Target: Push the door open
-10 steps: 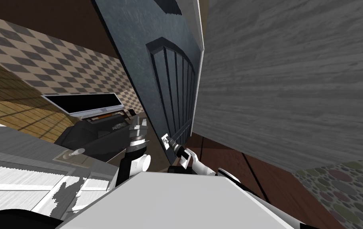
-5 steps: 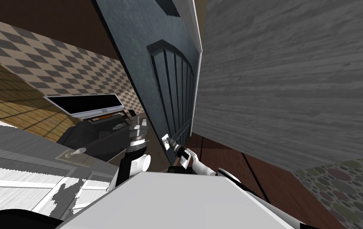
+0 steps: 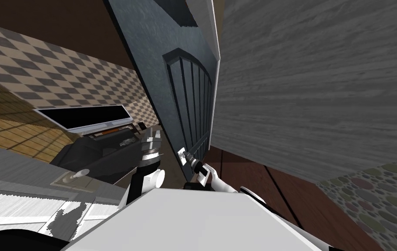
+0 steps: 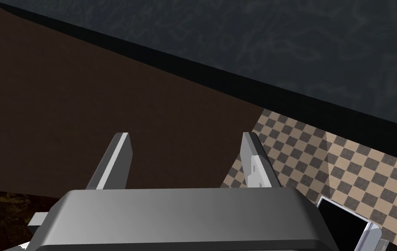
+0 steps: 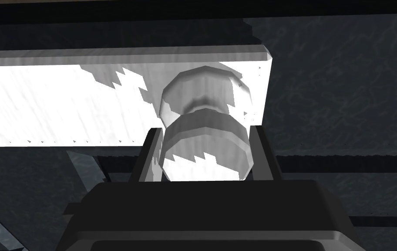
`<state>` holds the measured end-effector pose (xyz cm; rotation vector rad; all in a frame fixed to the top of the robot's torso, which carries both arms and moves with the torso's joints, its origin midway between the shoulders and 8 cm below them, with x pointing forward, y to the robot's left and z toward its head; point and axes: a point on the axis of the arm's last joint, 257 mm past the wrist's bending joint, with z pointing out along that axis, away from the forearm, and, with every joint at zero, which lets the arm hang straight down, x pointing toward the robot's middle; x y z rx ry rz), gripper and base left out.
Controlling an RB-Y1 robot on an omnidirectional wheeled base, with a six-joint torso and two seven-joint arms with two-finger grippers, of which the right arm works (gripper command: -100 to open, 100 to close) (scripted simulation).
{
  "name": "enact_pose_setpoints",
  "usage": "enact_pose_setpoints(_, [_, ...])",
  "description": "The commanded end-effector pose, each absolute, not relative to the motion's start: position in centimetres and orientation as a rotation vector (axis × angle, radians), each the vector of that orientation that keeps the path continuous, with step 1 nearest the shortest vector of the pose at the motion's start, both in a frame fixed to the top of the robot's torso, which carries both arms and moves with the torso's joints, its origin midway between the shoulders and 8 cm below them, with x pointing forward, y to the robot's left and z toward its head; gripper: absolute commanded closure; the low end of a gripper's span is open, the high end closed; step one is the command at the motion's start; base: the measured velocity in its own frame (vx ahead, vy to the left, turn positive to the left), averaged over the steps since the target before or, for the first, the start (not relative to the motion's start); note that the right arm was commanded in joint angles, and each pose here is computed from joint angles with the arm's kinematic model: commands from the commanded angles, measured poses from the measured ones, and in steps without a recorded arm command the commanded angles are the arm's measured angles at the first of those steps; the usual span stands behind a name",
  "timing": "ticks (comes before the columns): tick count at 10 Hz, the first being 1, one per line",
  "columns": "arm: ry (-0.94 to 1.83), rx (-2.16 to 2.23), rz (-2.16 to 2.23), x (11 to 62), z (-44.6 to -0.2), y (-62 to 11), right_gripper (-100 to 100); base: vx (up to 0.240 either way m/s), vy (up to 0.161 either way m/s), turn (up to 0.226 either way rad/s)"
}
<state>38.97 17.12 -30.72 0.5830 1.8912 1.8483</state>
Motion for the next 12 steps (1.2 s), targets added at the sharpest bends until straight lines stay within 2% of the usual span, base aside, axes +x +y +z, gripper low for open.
enact_pose_setpoints(1, [1.887, 0.582, 1.842, 38.9, -30.7, 16.9, 100, 0.089, 0.199, -0.1])
enact_pose_setpoints(8, [1.876, 0.606, 1.805, 38.2, -31.4, 15.6, 100, 0.092, 0.201, -0.11])
enact_pose_setpoints(12, [1.868, 0.618, 1.795, 37.9, -31.5, 15.3, 100, 0.051, 0.115, -0.076])
